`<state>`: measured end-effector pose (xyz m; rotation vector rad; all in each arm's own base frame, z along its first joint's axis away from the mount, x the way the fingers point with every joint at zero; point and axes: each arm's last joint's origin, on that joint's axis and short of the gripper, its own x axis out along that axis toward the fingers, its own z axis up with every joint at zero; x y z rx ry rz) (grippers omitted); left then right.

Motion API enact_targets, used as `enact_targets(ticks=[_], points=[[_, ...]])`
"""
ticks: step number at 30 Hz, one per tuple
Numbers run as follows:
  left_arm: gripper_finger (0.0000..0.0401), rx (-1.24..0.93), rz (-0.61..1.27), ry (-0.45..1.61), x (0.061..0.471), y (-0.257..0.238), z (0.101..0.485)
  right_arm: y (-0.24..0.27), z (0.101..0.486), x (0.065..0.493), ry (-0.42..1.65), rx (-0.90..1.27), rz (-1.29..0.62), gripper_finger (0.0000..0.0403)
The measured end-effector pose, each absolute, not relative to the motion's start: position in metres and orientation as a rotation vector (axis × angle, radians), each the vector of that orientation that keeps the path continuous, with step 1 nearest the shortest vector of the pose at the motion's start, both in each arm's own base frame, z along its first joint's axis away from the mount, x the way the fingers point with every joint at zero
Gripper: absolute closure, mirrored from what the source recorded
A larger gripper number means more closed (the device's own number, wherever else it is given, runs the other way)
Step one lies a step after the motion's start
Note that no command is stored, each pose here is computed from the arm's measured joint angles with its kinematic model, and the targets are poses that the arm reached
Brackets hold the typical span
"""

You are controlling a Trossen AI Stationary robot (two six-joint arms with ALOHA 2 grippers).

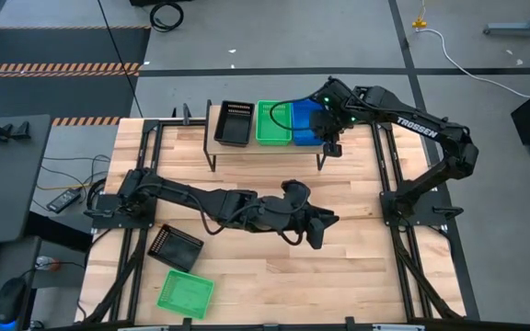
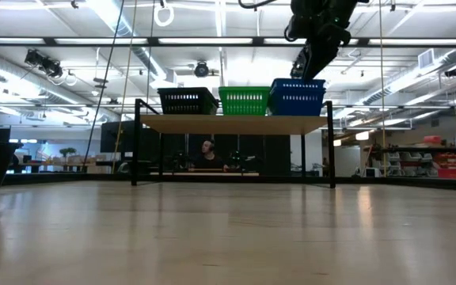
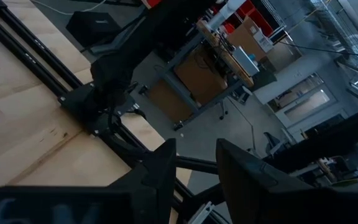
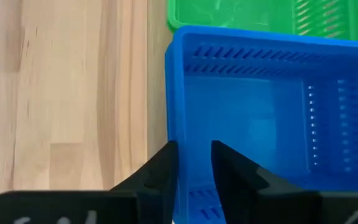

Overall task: Stack baskets on shelf by color
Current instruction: Stack the blue basket on top of the other blue baskets on the shelf, then stack the black basket on top of the other black baskets on the shelf

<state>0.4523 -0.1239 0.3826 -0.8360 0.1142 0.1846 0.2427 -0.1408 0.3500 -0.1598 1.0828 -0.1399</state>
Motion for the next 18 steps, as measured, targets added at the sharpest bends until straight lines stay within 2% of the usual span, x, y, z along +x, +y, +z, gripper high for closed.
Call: enact_targets(ticks=[6, 18], points=[[0.0280, -0.821, 0.195, 0.163, 0.451, -0.124, 0.378, -0.138, 0.356, 0.239, 1.052, -0.116, -0.174, 0.0278], [0.0280, -0.805, 0.300, 0.384, 0.423, -0.116, 0.379, -0.119, 0.412, 0.217, 0.814, 0.012, -0.219, 0.0221]])
